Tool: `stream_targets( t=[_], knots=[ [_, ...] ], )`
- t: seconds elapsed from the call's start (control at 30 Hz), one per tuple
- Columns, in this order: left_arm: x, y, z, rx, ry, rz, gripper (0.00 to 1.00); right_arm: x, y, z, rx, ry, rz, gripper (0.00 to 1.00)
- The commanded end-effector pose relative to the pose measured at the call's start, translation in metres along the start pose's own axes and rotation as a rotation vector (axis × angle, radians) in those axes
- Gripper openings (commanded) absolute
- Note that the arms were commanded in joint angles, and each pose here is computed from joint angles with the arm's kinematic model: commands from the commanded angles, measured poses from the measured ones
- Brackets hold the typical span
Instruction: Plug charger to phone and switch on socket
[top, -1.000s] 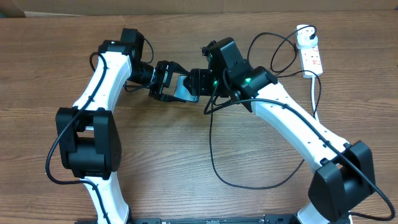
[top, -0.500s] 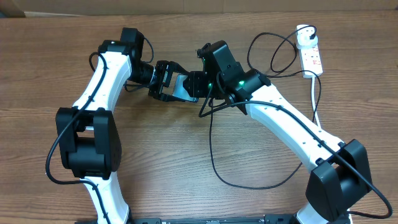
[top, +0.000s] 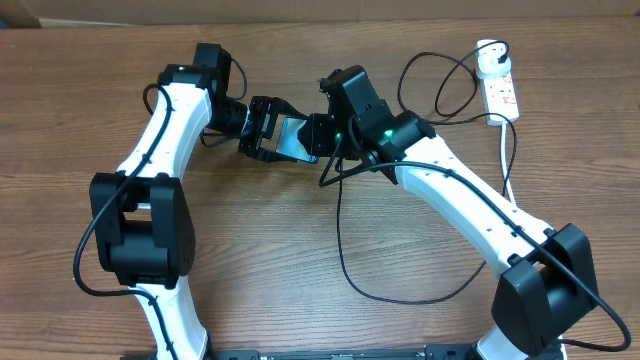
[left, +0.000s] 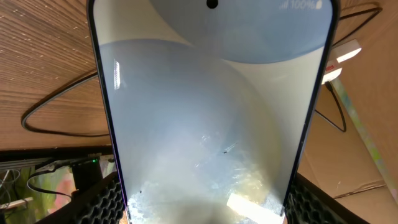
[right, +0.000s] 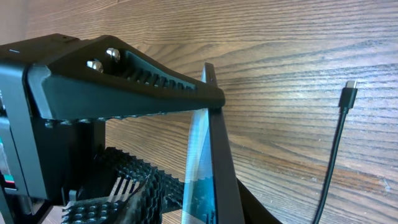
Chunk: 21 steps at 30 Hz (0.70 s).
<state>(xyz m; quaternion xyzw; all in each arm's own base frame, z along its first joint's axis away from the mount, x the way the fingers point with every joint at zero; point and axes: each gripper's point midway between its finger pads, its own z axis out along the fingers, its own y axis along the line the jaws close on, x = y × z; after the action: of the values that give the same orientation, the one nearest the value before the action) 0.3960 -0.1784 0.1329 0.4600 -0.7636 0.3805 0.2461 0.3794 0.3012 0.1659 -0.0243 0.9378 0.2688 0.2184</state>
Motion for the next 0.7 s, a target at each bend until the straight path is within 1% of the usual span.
stream_targets(
  t=[0.0,0.13,0.3,0.57,0.67],
  knots=[
    [0.0077,-0.0112,-0.002,0.022,0.014,0.021,0.04,-0.0046,0.006,-0.0015,-0.006,-0.017,0.018,0.28],
    [0.0077,-0.0112,-0.002,0.022,0.014,0.021,0.04,-0.0044,0.0059,-0.0015,-0.005,-0.017,0.021,0.21],
    [0.0078,-0.0113,-0.002,0.023,0.015,0.022,0.04,-0.0051,0.0049,-0.0015,0.001,-0.02,0.03,0.04],
    [0.0068,-0.0132,-0.0022,0.029,0.011,0.032,0.04,-0.0063,0.0021,-0.0016,0.015,-0.028,0.045,0.04],
    [0.0,-0.0117,-0.0024,0.019,-0.027,0.034,0.04,-0.0078,-0.0001,-0.002,0.021,-0.033,0.047,0.04]
  ],
)
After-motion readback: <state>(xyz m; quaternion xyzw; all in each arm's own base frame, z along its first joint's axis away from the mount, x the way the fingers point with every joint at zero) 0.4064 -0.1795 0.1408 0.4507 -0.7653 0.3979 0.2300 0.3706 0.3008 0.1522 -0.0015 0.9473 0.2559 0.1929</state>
